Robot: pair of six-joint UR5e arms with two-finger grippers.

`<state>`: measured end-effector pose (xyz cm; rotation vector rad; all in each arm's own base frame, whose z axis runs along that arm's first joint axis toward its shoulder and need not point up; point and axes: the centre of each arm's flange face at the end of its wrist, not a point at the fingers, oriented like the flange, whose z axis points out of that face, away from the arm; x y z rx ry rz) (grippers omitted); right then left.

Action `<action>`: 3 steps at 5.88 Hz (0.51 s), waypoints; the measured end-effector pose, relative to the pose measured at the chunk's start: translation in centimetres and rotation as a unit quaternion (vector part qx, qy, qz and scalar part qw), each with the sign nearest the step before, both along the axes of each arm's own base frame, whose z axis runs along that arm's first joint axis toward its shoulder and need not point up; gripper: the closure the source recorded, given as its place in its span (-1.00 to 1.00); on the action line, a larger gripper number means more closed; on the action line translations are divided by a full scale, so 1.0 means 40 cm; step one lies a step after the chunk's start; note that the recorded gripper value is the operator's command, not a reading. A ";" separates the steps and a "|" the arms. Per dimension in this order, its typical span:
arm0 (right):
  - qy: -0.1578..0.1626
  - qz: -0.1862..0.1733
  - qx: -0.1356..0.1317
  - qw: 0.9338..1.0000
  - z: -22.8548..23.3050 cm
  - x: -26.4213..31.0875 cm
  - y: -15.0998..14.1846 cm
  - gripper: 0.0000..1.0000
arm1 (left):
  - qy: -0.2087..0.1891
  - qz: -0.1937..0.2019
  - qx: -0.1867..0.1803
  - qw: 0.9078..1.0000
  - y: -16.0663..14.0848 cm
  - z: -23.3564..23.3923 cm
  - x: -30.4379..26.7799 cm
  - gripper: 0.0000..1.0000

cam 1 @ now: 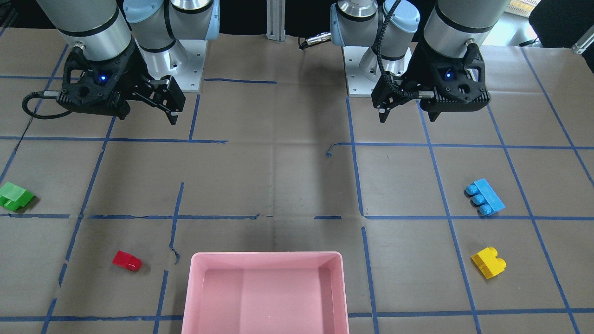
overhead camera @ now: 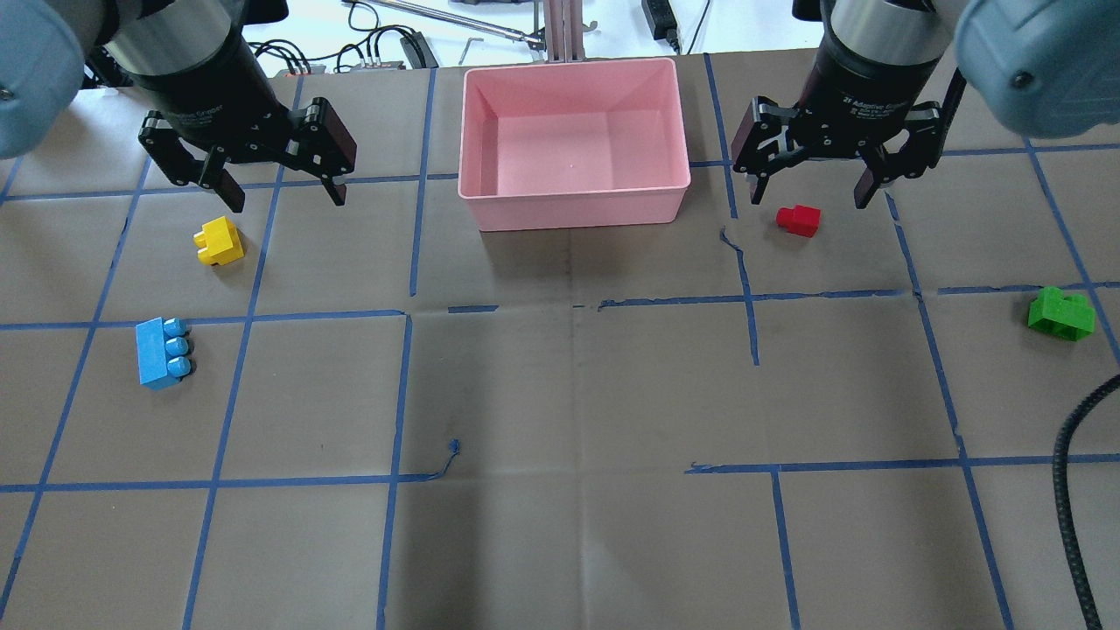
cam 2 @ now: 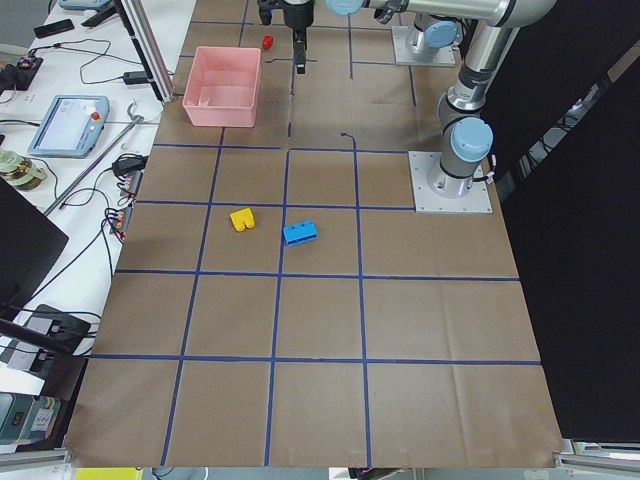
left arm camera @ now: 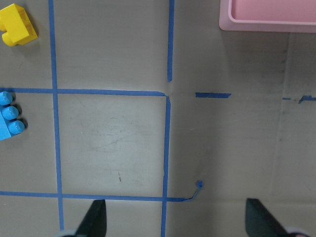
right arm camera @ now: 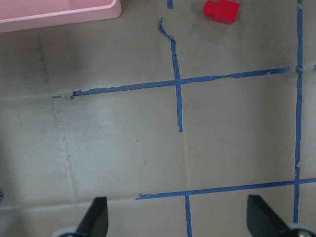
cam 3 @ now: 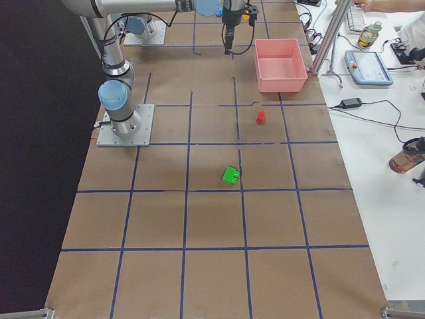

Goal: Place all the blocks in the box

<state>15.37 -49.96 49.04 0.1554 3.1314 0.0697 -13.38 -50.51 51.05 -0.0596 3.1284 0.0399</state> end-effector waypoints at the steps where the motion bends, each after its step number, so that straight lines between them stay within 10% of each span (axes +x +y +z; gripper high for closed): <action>1: 0.000 0.000 0.000 1.000 0.000 0.000 0.000 -0.99 | 0.000 0.000 -0.001 1.000 -0.008 -0.005 0.001 -0.99; 3: 0.000 -0.001 0.000 1.000 0.001 0.000 0.002 -0.99 | 0.002 0.002 -0.009 1.000 -0.018 -0.004 0.011 -0.99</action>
